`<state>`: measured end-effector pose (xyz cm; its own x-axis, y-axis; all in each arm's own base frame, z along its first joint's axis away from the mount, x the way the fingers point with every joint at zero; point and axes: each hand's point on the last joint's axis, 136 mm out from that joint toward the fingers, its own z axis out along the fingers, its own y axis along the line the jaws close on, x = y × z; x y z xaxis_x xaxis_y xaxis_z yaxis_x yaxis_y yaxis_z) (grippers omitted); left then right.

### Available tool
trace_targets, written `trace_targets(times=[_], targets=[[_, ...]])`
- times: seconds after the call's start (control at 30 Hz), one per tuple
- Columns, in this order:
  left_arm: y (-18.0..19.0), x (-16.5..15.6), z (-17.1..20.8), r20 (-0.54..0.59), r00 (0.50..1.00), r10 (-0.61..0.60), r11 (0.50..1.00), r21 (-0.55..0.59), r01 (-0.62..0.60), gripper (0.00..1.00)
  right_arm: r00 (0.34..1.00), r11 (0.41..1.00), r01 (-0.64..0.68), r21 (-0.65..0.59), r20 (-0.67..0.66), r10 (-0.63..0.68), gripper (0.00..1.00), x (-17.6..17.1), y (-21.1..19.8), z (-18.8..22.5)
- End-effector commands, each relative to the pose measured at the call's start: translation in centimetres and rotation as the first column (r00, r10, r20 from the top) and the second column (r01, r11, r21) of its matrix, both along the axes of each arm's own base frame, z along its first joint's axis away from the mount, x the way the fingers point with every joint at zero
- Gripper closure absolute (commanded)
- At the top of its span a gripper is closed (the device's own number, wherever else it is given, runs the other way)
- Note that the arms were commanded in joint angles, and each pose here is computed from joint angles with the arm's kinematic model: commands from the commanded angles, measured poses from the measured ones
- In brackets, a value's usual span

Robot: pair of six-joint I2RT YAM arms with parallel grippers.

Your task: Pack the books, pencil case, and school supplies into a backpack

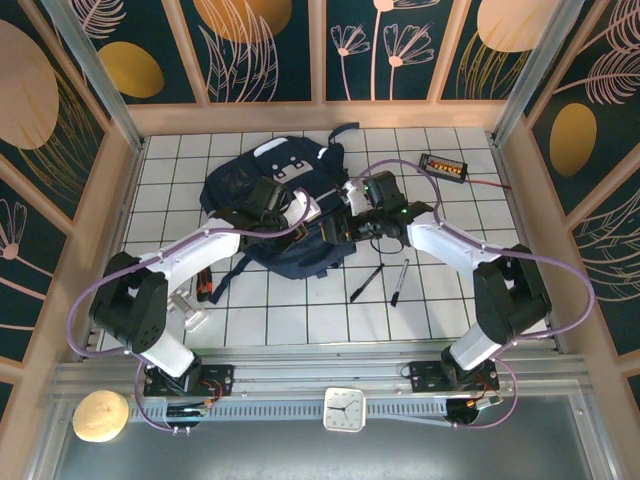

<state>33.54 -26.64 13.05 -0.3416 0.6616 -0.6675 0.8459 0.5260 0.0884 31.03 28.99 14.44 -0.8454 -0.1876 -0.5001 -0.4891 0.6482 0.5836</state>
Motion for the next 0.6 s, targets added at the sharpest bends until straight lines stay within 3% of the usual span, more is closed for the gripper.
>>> trace_targets(times=[0.0, 0.13, 0.27, 0.43, 0.57], targets=[[-1.6, -1.6, 2.7, -0.028, 0.996, -0.079, 0.993, -0.095, 0.076, 1.00, 0.979, 0.990, 0.097, 0.102, -0.188, -0.077, 0.41, 1.1, 1.0, 1.3], [-2.1, -1.8, 3.6, -0.031, 0.995, -0.094, 0.988, -0.128, 0.090, 1.00, 0.911, 0.963, 0.219, 0.157, -0.386, -0.144, 0.41, 1.1, 2.1, 2.1], [-2.9, -1.8, 6.2, -0.026, 0.993, -0.117, 0.979, -0.169, 0.111, 1.00, 0.853, 0.923, 0.316, 0.219, -0.492, -0.175, 0.43, 1.2, 2.8, 2.0], [-5.0, -3.8, 9.1, -0.105, 0.970, -0.220, 0.932, -0.315, 0.178, 1.00, 0.804, 0.904, 0.407, 0.130, -0.520, -0.287, 0.47, 3.2, 2.2, -1.9], [-4.5, -5.0, 9.2, -0.109, 0.966, -0.233, 0.927, -0.324, 0.187, 1.00, 0.785, 0.873, 0.460, 0.159, -0.532, -0.317, 0.68, 5.3, 1.8, -3.4]])
